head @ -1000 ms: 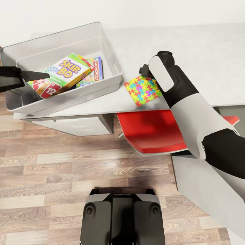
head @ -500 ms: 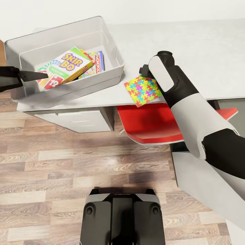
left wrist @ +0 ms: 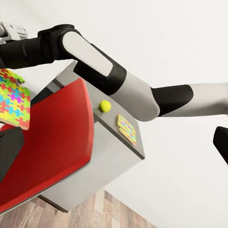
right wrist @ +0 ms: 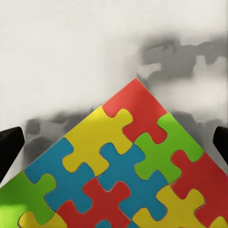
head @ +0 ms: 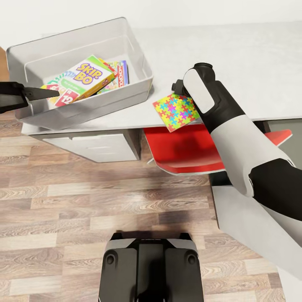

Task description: Put all the toys in the child's room - the three board games (two on the bed and one on the table), the two jigsaw puzzles on the table, and the tennis ball on the table - inside the toy box on the table in the child's room.

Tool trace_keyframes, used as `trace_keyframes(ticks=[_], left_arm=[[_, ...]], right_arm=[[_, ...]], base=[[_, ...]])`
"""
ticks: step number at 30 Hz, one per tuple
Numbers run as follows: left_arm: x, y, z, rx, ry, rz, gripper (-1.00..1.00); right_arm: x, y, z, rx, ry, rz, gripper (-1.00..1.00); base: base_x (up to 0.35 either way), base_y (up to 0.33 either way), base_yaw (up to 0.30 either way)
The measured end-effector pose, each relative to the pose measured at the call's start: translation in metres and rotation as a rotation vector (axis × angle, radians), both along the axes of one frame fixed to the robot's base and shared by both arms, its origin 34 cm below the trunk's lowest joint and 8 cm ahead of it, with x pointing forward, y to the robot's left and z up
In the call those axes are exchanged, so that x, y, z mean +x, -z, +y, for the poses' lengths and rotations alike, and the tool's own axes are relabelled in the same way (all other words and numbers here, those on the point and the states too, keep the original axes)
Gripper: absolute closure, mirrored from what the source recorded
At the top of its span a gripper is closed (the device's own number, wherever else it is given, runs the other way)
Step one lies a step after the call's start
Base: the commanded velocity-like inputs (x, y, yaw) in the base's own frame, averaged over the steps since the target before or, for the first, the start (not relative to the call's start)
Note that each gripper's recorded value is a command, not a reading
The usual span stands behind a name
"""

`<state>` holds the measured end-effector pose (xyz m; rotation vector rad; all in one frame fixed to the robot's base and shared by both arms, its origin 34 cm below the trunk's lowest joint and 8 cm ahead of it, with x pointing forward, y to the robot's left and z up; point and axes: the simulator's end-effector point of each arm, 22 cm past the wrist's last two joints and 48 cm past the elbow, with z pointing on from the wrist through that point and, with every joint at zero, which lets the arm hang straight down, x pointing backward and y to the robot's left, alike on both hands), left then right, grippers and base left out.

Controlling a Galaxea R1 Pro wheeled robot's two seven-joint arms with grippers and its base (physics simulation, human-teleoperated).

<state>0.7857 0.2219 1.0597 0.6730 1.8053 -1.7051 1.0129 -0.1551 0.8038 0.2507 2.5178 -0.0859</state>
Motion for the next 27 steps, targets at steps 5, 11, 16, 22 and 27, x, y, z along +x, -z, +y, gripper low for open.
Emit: trace_keyframes(ticks=[5, 11, 16, 22, 27], left_arm=[[0.000, 0.000, 0.000, 0.001, 0.001, 0.001, -1.00], [0.000, 0.000, 0.000, 0.001, 0.000, 0.000, -1.00], [0.005, 0.002, -0.002, -0.010, -0.012, 0.005, -1.00], [0.007, 0.004, -0.004, -0.015, -0.018, 0.010, -1.00], [0.008, 0.004, -0.002, -0.011, -0.022, 0.013, -1.00]], right_arm=[[0.000, 0.000, 0.000, 0.001, 0.000, 0.000, -1.00], [0.000, 0.000, 0.000, 0.001, 0.001, 0.000, -1.00], [0.003, -0.007, 0.011, 0.018, -0.001, -0.019, -1.00], [-0.001, -0.008, 0.031, 0.034, -0.028, -0.006, -1.00], [-0.006, -0.007, 0.041, 0.034, -0.052, 0.013, -1.00]], base=[[-0.085, 0.000, 0.000], [-0.008, 0.000, 0.000], [0.000, 0.000, 0.000], [0.000, 0.000, 0.000], [0.000, 0.000, 0.000]])
